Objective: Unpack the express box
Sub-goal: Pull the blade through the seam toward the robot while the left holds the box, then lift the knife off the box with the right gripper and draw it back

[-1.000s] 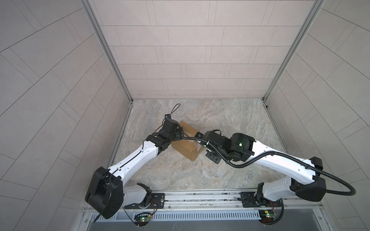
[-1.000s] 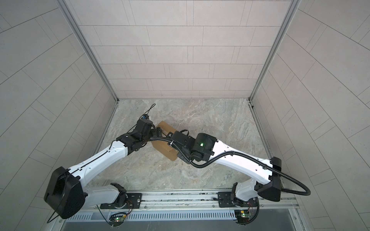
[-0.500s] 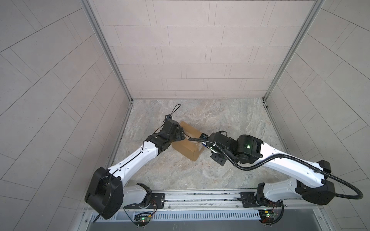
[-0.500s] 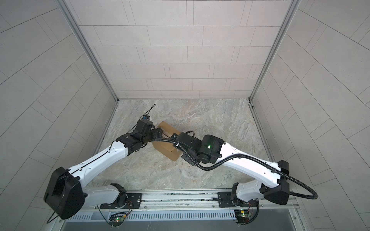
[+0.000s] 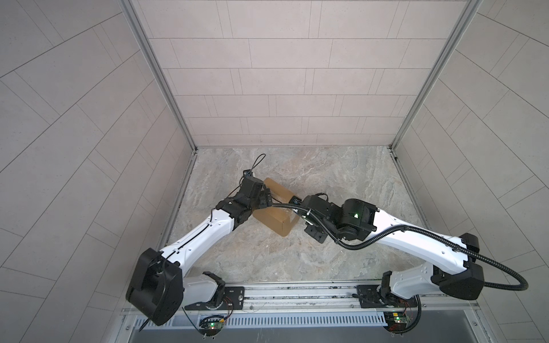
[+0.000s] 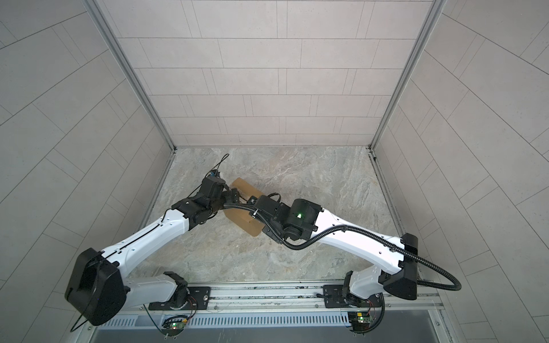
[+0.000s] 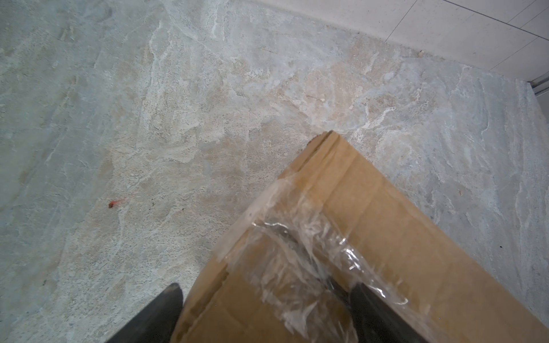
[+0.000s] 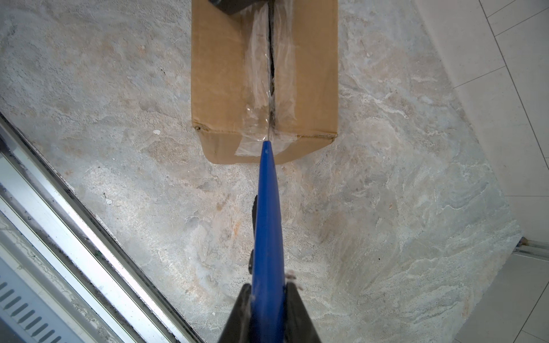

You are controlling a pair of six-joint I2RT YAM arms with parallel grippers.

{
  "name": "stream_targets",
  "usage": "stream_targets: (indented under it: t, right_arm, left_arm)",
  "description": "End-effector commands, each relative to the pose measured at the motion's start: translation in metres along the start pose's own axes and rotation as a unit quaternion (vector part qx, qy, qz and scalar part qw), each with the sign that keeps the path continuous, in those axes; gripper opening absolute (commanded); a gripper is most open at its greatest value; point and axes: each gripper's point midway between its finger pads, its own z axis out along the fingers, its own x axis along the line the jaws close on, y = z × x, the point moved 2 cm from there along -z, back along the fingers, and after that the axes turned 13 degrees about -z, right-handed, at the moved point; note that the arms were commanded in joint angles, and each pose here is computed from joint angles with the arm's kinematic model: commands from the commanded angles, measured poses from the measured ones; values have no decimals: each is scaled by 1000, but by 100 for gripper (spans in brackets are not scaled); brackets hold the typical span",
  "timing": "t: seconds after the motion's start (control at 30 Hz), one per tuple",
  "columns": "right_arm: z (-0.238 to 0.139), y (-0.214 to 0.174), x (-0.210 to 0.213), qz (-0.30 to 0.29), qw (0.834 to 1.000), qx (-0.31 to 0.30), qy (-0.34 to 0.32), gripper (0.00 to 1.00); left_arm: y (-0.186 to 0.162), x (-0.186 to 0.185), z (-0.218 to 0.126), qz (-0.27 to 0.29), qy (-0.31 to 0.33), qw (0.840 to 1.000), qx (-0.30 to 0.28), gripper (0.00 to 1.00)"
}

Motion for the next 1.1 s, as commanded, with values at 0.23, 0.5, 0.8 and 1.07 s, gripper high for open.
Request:
stream_targets:
  t: [0.23, 0.5, 0.8, 1.07]
  right_arm:
    - [-11, -49, 2, -6, 998, 54, 11, 0]
    - [-18, -66, 4, -2, 998, 60, 17, 0]
    - [-41, -59, -14, 54, 998, 8, -15, 0]
    - [-30, -51, -26, 129, 990, -9, -56, 0]
  left_arm:
    - [-20, 43, 14, -13, 64, 997, 48, 90]
    - [-16, 38, 16, -12, 63, 997, 48, 90]
    - [-3, 24, 6, -11, 36, 999, 35, 90]
    - [46, 6, -27, -4, -3, 1000, -17, 93]
